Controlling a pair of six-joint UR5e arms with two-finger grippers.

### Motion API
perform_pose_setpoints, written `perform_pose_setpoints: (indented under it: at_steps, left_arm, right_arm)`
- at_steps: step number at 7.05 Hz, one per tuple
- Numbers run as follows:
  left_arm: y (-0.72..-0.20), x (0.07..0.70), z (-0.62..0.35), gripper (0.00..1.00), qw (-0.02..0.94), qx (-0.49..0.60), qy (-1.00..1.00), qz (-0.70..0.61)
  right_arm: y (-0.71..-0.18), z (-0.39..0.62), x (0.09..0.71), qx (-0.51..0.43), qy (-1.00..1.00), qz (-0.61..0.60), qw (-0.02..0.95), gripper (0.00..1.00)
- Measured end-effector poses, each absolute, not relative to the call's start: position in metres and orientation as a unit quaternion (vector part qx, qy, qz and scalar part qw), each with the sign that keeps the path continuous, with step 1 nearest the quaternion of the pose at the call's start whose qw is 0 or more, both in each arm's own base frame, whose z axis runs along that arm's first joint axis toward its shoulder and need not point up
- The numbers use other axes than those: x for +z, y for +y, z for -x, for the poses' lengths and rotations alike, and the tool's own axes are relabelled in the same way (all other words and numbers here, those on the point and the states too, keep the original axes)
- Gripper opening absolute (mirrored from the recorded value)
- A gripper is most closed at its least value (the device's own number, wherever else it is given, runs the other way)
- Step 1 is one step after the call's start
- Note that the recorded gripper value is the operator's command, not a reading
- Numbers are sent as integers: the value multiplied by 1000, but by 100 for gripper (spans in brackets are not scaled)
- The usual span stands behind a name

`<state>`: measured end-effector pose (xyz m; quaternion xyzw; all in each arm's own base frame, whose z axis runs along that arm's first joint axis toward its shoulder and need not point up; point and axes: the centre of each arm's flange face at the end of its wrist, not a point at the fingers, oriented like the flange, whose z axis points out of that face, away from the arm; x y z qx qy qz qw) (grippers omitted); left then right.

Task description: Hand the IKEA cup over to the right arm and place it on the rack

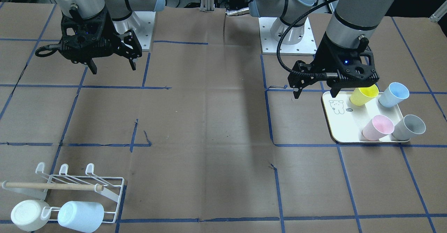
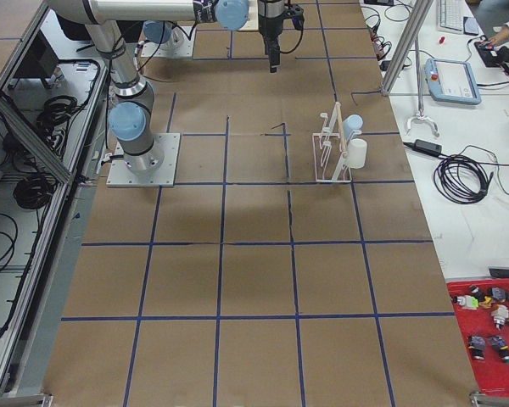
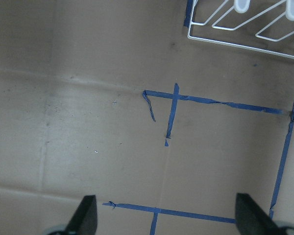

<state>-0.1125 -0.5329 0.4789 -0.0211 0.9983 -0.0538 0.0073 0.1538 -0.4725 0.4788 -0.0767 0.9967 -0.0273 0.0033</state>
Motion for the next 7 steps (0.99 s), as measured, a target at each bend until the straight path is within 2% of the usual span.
perform_pose_setpoints:
  at_steps: [7]
  left_arm:
    - [-533, 479, 113, 100, 7, -54, 998, 21]
  right_arm:
    - [-470, -153, 476, -19, 997, 77, 4, 100]
